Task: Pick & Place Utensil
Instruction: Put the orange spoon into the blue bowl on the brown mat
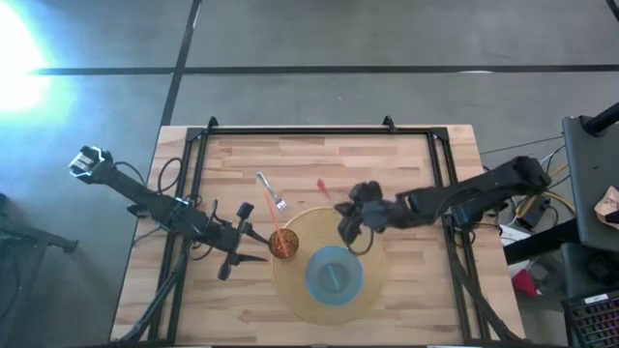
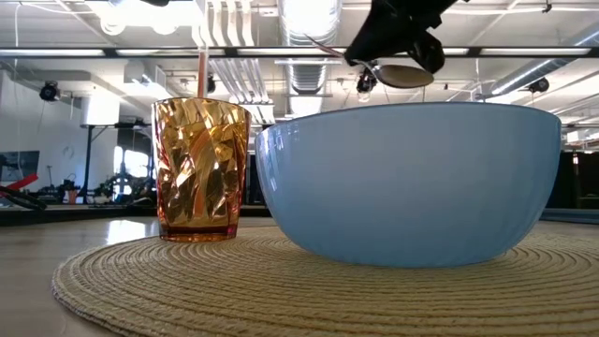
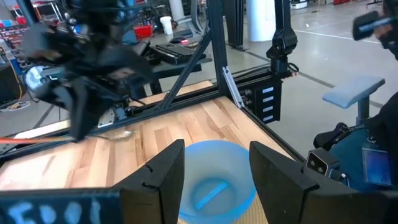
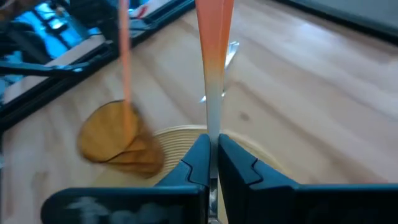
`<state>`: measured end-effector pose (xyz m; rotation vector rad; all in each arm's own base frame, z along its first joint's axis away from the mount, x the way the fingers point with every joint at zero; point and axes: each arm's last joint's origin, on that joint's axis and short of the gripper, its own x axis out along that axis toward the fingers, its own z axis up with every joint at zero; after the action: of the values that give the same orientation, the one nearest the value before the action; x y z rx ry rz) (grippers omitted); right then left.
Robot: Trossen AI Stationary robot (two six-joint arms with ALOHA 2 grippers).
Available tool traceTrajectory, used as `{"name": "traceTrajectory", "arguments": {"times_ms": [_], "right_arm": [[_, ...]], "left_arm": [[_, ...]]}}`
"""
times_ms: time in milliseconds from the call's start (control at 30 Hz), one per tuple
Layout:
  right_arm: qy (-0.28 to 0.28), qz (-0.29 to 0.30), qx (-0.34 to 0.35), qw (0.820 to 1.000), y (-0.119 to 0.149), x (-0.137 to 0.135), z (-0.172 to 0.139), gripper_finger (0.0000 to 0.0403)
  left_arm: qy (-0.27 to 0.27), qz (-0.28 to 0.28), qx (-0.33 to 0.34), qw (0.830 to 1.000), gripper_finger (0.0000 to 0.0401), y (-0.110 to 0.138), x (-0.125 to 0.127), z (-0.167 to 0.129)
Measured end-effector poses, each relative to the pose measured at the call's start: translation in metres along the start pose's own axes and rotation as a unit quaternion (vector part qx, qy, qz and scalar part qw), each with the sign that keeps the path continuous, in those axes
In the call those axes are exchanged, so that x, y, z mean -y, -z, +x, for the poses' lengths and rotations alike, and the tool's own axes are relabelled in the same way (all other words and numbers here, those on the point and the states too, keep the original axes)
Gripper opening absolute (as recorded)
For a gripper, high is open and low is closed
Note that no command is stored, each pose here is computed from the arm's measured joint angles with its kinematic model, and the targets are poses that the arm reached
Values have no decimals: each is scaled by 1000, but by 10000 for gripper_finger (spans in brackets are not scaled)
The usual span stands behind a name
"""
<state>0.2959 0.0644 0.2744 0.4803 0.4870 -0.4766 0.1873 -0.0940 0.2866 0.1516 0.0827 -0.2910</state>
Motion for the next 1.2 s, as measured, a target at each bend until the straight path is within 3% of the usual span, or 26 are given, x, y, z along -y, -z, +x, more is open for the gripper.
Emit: {"name": "traceTrajectory", "arguments": {"times_ms": [500,833,1200], "right_arm": [[-36,23,-14,999,61,-42,26,13],[-20,-22,-42,999,92,-47,42,13],[-27,-82,-40,995,104,-43,50,13]], "left_arm": [[0,0,0,1000,174,0,0,0],[0,-2,0,1000,174,0,0,0],[0,-2,0,1000,174,0,0,0]]}}
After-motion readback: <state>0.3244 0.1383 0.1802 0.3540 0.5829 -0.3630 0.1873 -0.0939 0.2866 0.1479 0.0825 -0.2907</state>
